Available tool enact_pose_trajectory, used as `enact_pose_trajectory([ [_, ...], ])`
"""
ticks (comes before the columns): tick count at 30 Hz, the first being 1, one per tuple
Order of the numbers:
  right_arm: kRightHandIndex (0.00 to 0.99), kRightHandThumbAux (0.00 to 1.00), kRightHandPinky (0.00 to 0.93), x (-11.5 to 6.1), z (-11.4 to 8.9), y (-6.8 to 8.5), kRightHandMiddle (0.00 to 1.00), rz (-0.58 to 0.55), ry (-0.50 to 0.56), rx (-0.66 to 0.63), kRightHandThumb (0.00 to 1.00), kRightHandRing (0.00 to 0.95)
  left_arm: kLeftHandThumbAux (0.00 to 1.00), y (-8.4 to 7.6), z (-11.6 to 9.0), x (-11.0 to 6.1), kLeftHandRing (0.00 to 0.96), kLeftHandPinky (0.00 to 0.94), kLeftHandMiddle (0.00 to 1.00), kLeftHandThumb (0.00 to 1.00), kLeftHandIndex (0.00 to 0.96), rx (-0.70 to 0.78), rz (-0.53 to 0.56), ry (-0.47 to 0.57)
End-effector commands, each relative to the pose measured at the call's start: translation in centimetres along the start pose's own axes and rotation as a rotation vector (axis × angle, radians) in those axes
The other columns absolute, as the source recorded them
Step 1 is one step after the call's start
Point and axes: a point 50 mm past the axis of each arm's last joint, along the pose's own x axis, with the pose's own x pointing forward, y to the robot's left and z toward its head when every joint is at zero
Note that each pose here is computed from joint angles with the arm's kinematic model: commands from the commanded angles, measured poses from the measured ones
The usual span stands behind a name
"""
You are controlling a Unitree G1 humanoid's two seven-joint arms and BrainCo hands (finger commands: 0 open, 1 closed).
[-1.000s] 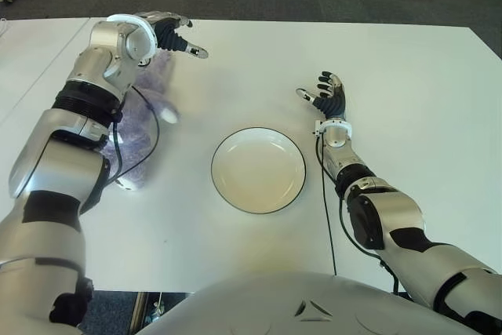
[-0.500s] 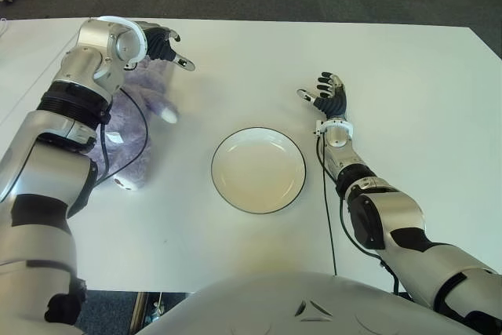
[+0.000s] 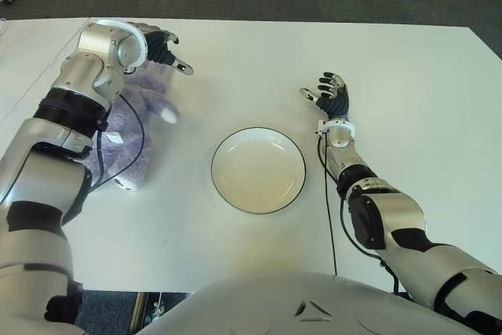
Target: Put the doll into the plate.
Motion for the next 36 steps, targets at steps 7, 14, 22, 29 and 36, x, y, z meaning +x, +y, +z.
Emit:
enact_pose_trajectory([
  [7,0.213,0.802,0.282,-6.3,-9.5,-1.5,0.269,-0.007,0.393,-0.048,0.093,0.28,0.289,-2.3,-0.5,-0.5,0.276,0.0,0.024,0.0,0.0,0.03,0.016,0.128],
  [14,0.211,0.79,0.279,-6.2,-9.4,-1.6,0.27,-0.01,0.391,-0.042,0.08,0.277,0.293,-2.4,-0.6,-0.9,0.246,0.0,0.0,0.0,0.0,0.035,0.044,0.175],
  [22,0.2,0.784,0.277,-6.2,-9.5,-1.6,0.259,-0.01,0.398,-0.031,0.072,0.272,0.291,-2.9,-0.8,-1.4,0.256,0.0,0.0,0.0,0.0,0.048,0.035,0.206],
  [29,0.196,0.784,0.285,-6.2,-9.5,-1.5,0.261,-0.01,0.404,-0.013,0.07,0.275,0.286,-3.8,-1.3,-2.1,0.26,0.0,0.0,0.0,0.0,0.049,0.03,0.221],
  [36,0.192,0.781,0.272,-6.2,-9.5,-1.5,0.257,-0.013,0.409,-0.006,0.065,0.27,0.296,-4.6,-1.9,-2.9,0.205,0.0,0.0,0.0,0.0,0.044,0.041,0.239],
])
